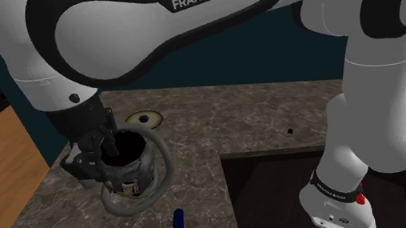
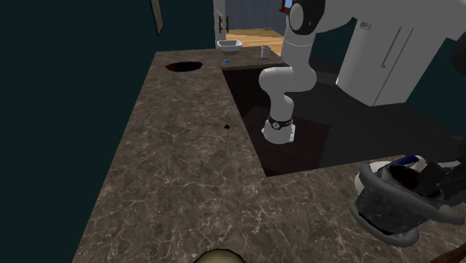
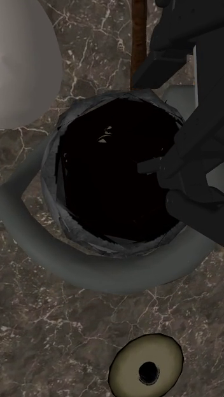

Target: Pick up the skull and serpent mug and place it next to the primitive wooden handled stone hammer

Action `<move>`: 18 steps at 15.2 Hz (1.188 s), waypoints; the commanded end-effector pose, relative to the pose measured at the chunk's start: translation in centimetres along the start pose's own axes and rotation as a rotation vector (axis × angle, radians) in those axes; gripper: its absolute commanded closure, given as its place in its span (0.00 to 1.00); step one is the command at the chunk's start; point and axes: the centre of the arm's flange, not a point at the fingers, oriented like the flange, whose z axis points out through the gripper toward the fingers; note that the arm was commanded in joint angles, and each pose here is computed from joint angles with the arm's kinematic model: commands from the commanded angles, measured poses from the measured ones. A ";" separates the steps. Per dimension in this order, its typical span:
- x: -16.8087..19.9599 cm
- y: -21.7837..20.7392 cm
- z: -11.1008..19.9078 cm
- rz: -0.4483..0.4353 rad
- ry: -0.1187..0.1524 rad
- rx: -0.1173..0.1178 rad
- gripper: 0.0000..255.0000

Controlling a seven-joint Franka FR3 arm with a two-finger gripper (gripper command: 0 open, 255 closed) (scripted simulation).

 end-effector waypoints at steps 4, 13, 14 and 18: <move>0.1 -0.3 2.5 0.000 0.003 0.000 1.00; 0.3 -0.7 7.2 0.000 0.003 0.000 1.00; 0.3 -0.7 7.8 0.000 0.003 0.000 1.00; 0.5 -0.9 9.7 0.000 0.003 0.000 1.00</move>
